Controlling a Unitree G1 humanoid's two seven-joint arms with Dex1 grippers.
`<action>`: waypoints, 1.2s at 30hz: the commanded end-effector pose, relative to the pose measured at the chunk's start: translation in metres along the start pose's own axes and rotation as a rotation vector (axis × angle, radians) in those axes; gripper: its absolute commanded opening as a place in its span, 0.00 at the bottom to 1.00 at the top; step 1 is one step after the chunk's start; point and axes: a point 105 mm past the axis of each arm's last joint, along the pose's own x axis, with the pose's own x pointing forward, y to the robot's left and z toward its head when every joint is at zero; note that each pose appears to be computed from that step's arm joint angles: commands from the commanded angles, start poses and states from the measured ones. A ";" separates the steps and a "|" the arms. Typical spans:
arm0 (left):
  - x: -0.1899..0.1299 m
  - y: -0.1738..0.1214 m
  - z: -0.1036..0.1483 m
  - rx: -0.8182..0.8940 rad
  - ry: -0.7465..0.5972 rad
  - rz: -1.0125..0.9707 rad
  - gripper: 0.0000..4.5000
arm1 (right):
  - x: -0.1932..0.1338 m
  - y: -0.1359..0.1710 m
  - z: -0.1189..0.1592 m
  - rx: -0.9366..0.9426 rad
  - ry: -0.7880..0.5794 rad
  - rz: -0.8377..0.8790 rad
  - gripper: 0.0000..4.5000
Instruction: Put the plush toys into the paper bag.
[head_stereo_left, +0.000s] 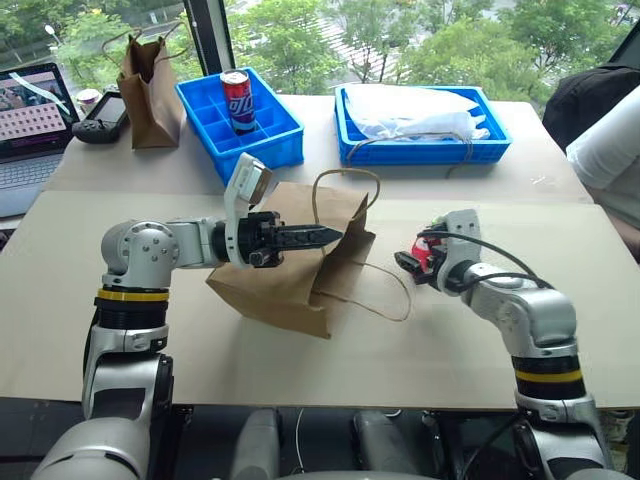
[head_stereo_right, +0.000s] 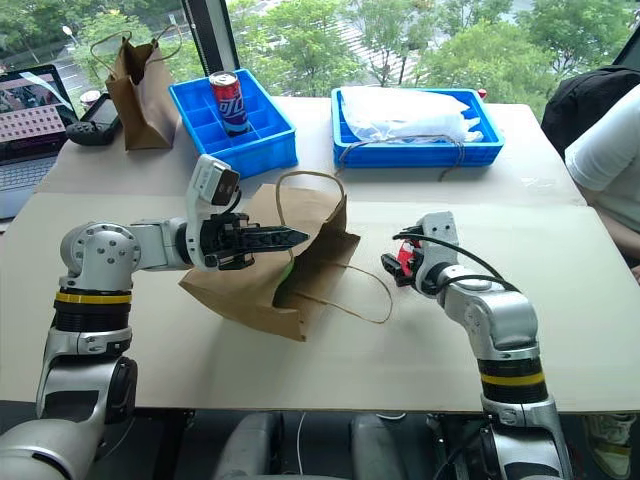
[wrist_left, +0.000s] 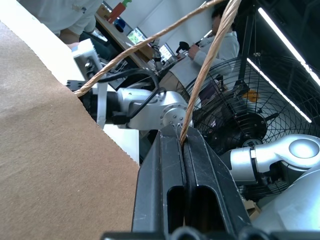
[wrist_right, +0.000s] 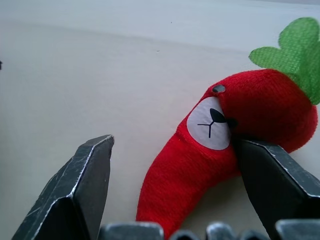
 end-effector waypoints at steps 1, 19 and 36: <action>0.000 -0.009 0.007 0.045 0.000 -0.018 0.00 | 0.000 -0.005 -0.010 -0.030 -0.005 -0.033 0.62; 0.003 -0.007 0.004 0.038 0.024 -0.032 0.00 | -0.107 0.076 0.067 -0.423 -0.232 0.626 0.01; 0.001 -0.011 0.005 0.050 0.012 -0.025 0.00 | -0.051 0.169 0.067 -0.200 -0.312 0.884 0.19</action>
